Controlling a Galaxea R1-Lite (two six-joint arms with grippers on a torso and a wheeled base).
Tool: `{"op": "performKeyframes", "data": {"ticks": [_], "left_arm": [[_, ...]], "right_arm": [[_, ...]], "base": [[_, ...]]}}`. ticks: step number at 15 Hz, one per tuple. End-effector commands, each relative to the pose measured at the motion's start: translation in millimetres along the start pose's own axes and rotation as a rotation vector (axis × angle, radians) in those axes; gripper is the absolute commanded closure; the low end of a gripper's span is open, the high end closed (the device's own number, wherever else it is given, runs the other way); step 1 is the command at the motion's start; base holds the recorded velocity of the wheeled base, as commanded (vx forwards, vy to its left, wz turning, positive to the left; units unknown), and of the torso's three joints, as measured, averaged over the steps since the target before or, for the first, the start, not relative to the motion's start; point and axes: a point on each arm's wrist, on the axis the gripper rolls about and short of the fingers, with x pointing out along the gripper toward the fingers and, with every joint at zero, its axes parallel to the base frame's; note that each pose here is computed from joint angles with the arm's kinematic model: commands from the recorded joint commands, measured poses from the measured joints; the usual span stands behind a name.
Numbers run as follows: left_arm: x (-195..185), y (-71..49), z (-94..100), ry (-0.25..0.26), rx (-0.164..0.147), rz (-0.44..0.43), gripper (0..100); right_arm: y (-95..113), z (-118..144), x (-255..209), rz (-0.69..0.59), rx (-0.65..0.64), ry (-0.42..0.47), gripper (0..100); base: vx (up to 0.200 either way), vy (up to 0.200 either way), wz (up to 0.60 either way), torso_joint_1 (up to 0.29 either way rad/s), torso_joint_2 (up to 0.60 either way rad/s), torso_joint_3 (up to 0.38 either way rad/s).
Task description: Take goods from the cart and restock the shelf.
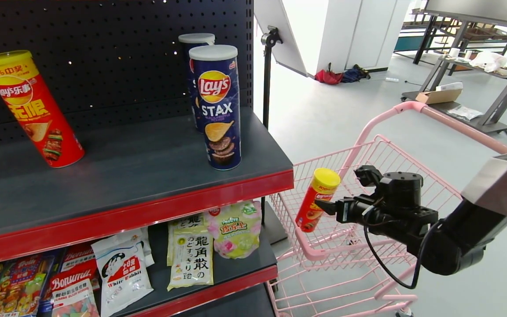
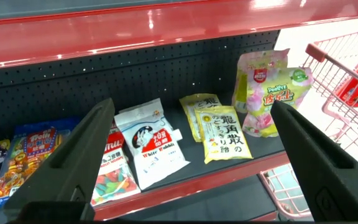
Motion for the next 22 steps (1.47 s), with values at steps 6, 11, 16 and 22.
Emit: {"op": "performKeyframes", "data": {"ticks": [6,11,16,22], "left_arm": [[0.0,0.0,0.0,0.001,0.0,0.001,0],[0.0,0.0,0.0,0.001,-0.001,0.001,0],[0.0,0.0,0.0,0.001,0.0,0.001,0],[0.0,0.0,0.0,0.001,0.0,0.001,0]], "right_arm": [[-12.5,-1.6,44.1,-0.055,0.012,-0.038,0],[-6.1,4.1,63.8,-0.029,0.009,-0.077,0],[-4.2,2.3,76.1,-0.026,0.006,-0.085,0],[4.0,0.5,80.8,-0.014,0.012,-0.087,100]], "base": [[0.0,0.0,0.0,0.0,0.0,0.0],[0.0,0.0,0.0,0.0,0.0,0.0],[0.0,0.0,0.0,0.0,0.0,0.0],[0.0,0.0,0.0,0.0,0.0,0.0]]}}
